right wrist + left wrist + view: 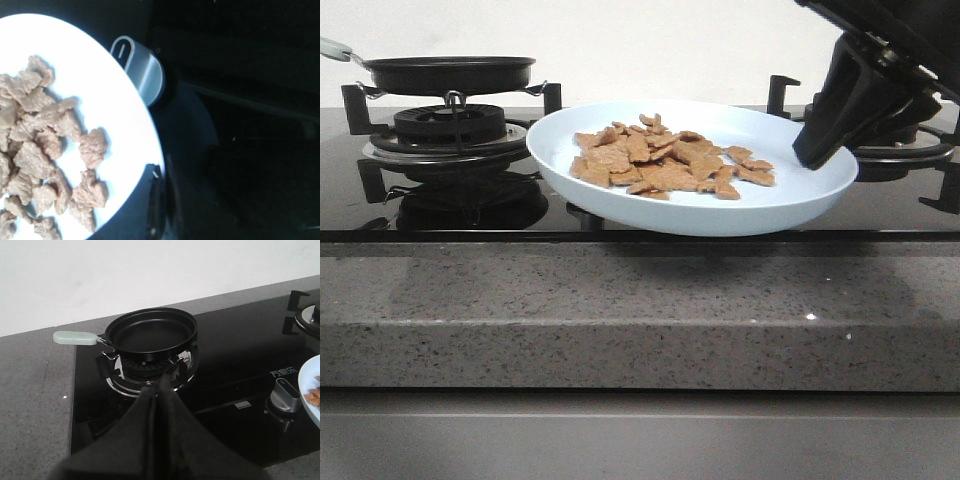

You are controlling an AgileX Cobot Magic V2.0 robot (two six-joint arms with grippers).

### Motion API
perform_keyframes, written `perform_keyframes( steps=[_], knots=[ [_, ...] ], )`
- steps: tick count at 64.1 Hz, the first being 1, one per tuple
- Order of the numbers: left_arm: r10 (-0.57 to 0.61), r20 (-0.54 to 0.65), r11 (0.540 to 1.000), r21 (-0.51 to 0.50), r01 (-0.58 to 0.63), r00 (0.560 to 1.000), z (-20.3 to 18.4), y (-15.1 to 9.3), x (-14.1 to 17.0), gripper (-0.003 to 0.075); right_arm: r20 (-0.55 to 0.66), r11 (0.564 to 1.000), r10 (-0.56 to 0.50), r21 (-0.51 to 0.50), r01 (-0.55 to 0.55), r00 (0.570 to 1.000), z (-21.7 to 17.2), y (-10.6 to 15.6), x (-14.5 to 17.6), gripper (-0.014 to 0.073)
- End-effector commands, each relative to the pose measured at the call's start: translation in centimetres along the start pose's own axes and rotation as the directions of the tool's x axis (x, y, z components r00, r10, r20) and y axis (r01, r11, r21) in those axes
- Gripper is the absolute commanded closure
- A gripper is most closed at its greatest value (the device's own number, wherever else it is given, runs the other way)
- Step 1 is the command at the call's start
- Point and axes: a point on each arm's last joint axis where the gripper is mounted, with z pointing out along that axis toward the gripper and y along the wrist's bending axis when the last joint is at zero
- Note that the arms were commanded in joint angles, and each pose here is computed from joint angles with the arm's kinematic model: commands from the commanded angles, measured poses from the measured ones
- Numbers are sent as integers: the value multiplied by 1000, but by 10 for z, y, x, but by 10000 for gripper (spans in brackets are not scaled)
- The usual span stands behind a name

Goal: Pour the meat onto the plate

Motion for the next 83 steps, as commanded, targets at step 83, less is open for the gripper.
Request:
perform_keyframes(
  steps=[83],
  knots=[
    [-41,108,999,-9,42,993,-5,1,-14,741,106,997,13,-73,-5,994,-32,18,-55,613]
  ],
)
